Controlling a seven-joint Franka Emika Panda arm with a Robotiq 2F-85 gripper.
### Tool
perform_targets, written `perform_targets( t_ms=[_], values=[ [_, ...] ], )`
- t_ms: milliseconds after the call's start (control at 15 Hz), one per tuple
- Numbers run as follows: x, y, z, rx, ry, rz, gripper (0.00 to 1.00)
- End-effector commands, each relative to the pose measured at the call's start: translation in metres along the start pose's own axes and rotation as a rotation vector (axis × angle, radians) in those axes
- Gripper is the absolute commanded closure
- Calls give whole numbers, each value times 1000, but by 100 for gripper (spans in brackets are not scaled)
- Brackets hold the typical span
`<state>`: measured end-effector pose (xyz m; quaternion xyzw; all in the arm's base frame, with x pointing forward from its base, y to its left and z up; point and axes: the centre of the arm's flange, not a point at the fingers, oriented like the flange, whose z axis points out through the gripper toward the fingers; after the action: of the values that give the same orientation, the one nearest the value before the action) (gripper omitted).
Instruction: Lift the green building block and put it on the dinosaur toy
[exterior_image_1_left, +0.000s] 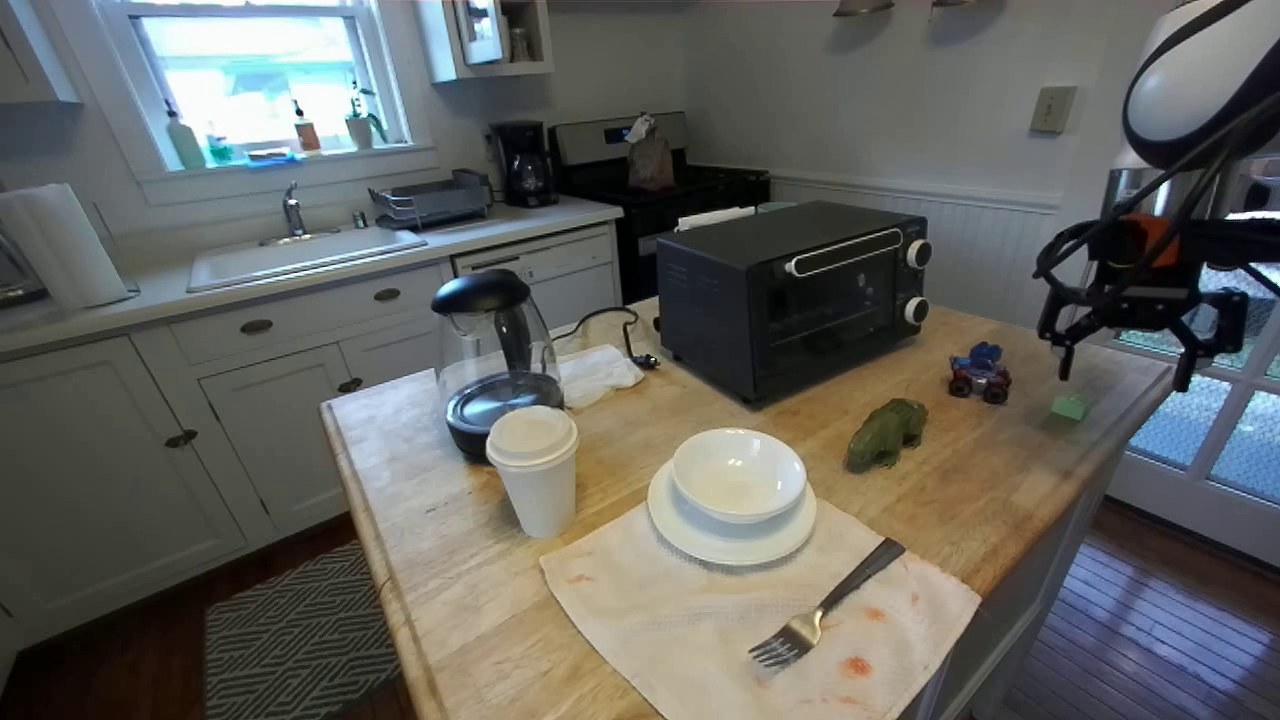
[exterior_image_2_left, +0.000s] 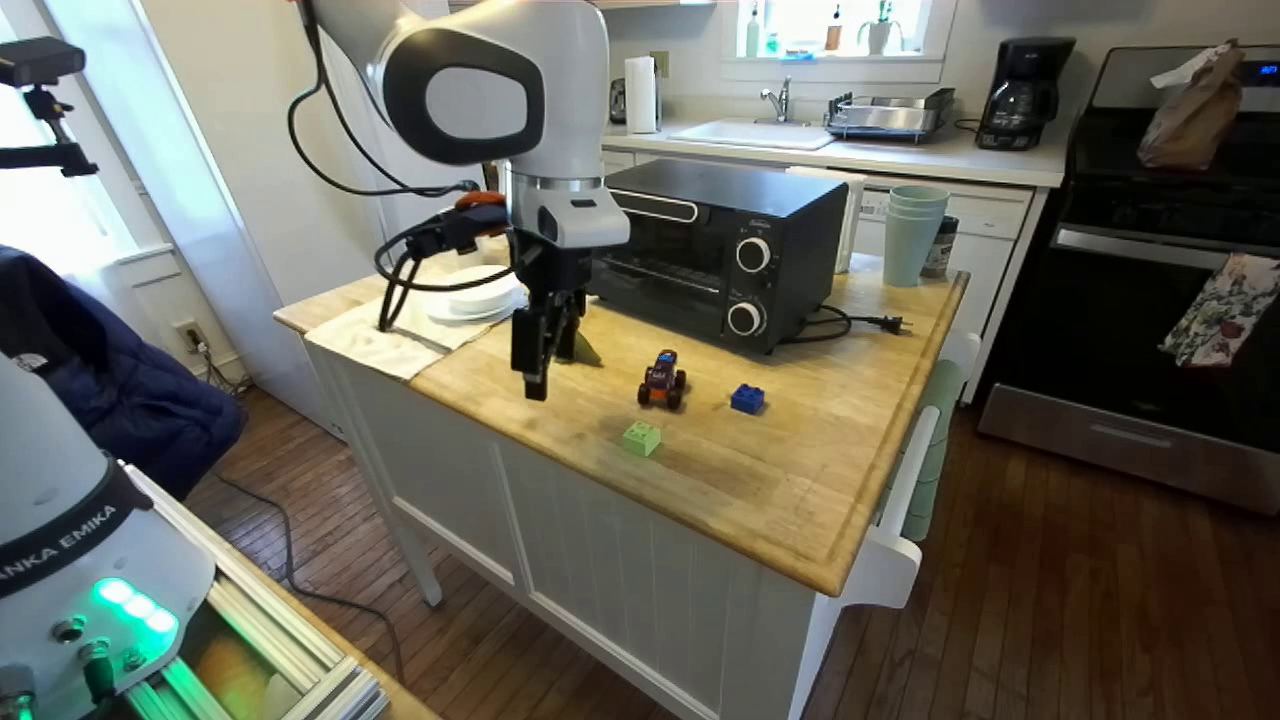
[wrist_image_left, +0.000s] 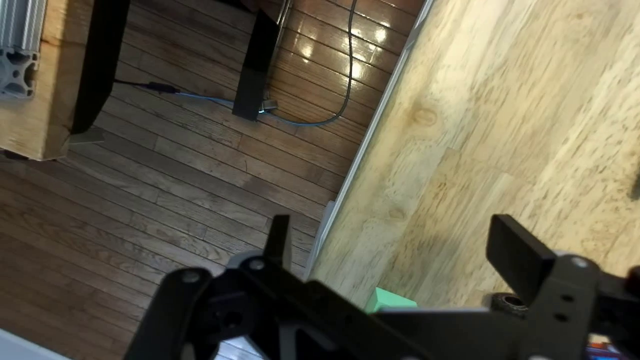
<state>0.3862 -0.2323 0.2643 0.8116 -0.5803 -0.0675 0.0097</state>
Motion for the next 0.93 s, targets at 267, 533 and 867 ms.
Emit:
perform_targets(
  t_ms=[267, 533, 867],
  values=[
    [40, 0, 21, 35, 26, 157, 0],
    [53, -2, 30, 71, 52, 242, 0],
    [65, -2, 38, 72, 89, 306, 0]
  ],
)
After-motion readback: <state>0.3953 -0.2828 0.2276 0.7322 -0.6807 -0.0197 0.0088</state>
